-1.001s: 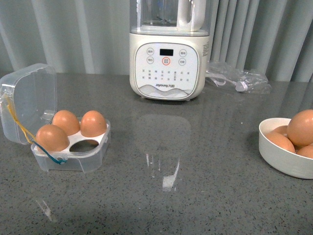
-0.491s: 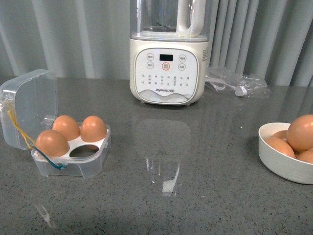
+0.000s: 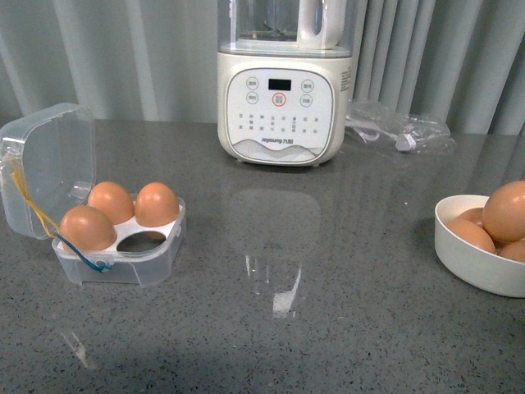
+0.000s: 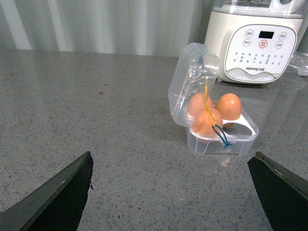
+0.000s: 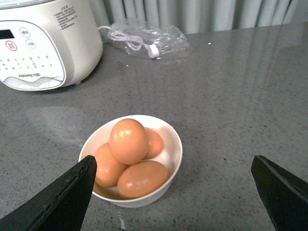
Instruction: Put egg into box
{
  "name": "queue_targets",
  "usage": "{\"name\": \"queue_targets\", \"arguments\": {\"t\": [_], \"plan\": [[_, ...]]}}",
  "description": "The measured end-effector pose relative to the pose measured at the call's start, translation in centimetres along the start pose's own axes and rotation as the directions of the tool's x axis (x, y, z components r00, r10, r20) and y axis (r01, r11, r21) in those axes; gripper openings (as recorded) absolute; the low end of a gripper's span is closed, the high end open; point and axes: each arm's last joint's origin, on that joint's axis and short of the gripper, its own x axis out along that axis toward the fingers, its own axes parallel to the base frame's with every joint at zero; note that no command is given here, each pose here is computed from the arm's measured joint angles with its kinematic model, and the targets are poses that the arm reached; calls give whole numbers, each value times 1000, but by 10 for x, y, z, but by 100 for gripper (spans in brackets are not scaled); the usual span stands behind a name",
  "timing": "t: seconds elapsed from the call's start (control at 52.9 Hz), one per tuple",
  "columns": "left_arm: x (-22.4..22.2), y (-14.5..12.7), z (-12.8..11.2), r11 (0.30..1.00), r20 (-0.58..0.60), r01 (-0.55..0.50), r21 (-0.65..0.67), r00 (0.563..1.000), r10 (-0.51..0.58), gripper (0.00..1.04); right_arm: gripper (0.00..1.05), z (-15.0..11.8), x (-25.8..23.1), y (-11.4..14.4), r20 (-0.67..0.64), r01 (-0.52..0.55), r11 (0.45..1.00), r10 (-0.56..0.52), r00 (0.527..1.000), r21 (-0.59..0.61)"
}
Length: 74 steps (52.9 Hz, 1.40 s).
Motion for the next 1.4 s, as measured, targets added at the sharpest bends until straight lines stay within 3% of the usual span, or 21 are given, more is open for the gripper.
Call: {"name": "queue_targets", "arguments": {"t": [0.151,0.51,0.907,1.398], "plan": [[0,0,0,1000,0,0,0,1000,0,98,98,10,24,4,-52,-102,995,102,993,-4],[0,0,0,1000,0,0,0,1000,0,98,98,7,51,16,-149,-174,984,165,975,-50],[0,0,0,1000,0,0,0,1000,0,98,98,-6,68,8,-206,-150,987,136,969,-56],[0,0,0,1000,0,0,0,1000,0,98,98,0,94,8,-208,-159,986,144,967,-58]]}}
